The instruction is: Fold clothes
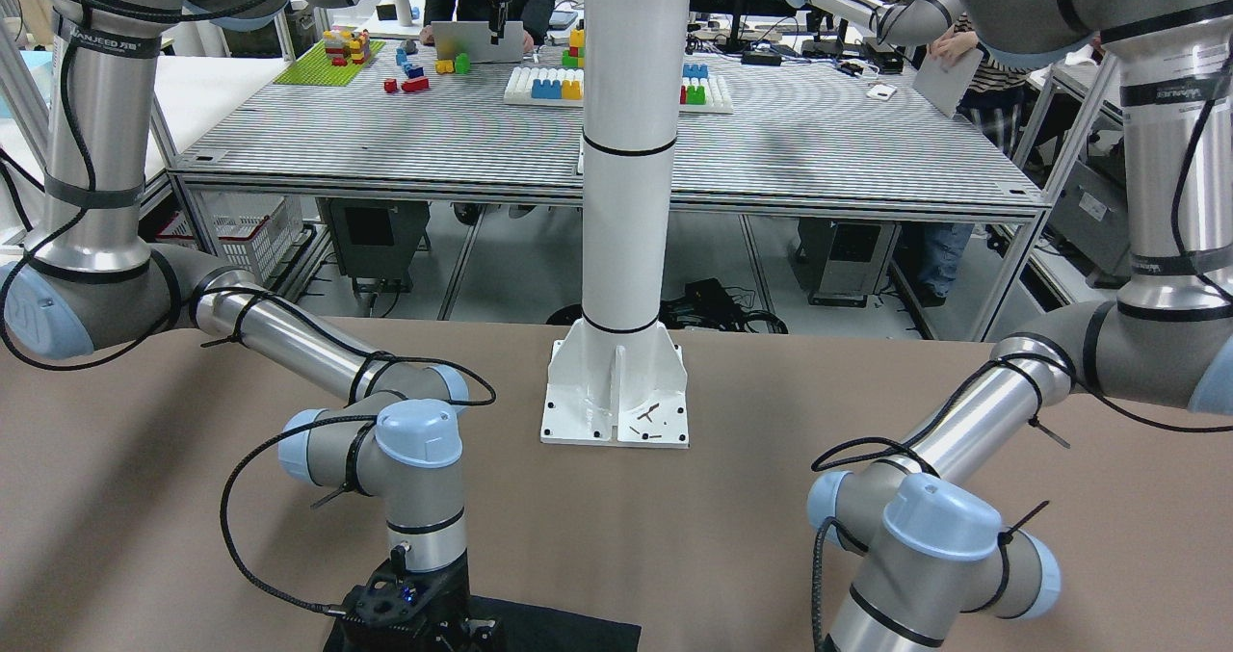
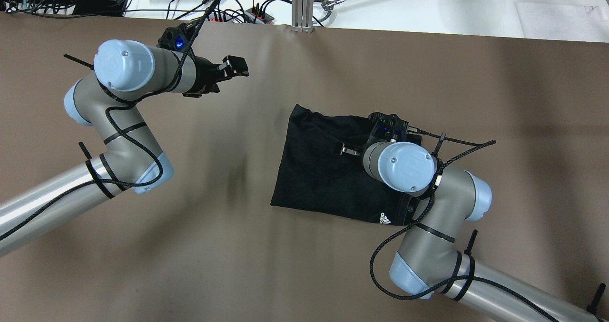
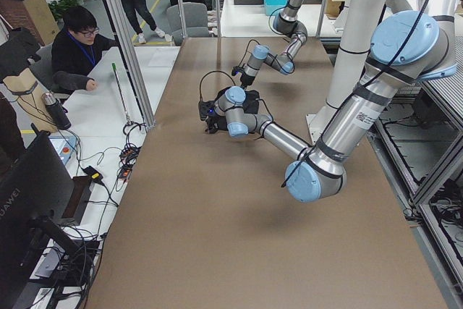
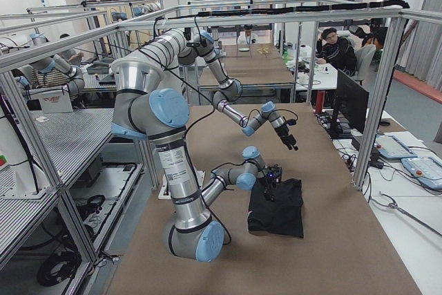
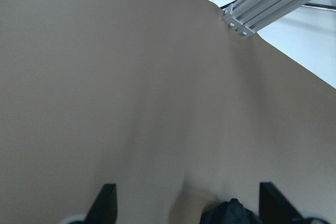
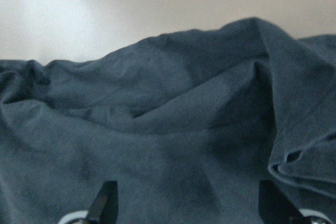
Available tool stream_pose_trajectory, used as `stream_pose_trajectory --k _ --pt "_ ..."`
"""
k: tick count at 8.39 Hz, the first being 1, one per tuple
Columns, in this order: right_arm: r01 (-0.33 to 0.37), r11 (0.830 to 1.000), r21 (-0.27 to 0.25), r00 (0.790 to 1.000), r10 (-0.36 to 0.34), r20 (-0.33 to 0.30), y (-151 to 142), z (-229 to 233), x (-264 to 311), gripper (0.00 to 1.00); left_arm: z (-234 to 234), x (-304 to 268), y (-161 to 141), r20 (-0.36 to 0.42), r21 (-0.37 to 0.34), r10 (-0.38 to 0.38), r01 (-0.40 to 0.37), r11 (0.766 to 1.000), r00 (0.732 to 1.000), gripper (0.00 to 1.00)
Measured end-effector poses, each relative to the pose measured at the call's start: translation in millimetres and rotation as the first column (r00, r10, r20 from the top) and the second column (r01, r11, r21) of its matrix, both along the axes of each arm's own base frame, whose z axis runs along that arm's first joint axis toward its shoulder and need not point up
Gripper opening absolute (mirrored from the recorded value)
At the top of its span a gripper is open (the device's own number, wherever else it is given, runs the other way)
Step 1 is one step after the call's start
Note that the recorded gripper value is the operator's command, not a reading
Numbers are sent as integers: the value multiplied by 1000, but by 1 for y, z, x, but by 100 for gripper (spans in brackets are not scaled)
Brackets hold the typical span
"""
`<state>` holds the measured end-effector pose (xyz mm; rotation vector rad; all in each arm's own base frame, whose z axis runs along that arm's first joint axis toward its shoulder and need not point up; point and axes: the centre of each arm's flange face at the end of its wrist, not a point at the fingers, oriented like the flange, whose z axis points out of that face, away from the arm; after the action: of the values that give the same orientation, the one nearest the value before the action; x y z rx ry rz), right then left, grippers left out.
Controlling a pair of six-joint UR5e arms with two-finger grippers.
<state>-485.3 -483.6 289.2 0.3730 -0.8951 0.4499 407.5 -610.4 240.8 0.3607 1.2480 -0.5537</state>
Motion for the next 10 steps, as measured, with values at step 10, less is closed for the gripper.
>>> stream_pose_trajectory --k 10 --pt "169 980 109 939 -126 -318 -185 167 207 94 13 -42 -25 24 0 -5 5 1000 1000 95"
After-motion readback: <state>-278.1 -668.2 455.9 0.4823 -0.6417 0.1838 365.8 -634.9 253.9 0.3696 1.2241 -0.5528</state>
